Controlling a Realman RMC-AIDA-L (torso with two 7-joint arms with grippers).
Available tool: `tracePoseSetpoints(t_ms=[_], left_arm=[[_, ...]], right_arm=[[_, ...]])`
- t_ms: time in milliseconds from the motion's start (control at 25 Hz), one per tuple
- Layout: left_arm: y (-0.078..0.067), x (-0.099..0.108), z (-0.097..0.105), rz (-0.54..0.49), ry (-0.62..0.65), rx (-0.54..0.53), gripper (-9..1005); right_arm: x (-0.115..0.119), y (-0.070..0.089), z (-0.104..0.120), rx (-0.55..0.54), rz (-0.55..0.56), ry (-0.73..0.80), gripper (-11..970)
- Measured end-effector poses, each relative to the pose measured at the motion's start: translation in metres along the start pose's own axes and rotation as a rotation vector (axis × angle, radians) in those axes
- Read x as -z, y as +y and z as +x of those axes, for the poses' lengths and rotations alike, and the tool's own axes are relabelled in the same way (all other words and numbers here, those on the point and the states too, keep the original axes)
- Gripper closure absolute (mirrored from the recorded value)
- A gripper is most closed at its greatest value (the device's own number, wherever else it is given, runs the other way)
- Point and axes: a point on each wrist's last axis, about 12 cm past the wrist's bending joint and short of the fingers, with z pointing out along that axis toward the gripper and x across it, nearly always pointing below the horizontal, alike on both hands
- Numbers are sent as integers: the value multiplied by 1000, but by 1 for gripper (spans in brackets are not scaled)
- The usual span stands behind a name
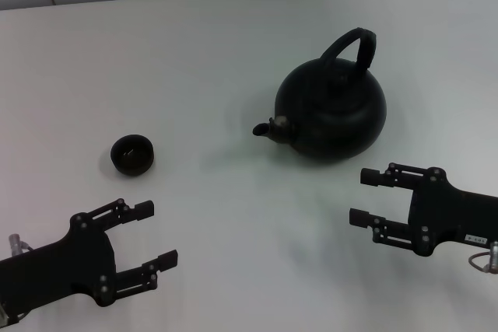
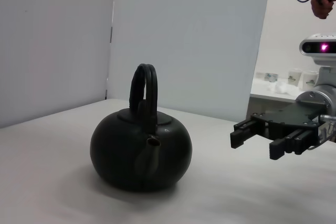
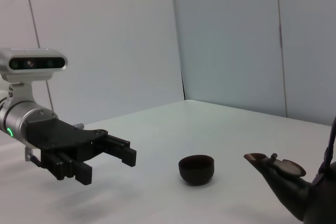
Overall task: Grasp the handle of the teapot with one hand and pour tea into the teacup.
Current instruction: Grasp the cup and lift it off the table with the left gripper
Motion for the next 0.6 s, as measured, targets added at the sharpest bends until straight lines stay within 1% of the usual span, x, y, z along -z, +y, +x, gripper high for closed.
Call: tracePoseSetpoints(t_ms=[600], left_arm=[[-2,-1,0,5,-9,7,227]], right_arm=[[-1,-1,-1,5,-2,-1,326]])
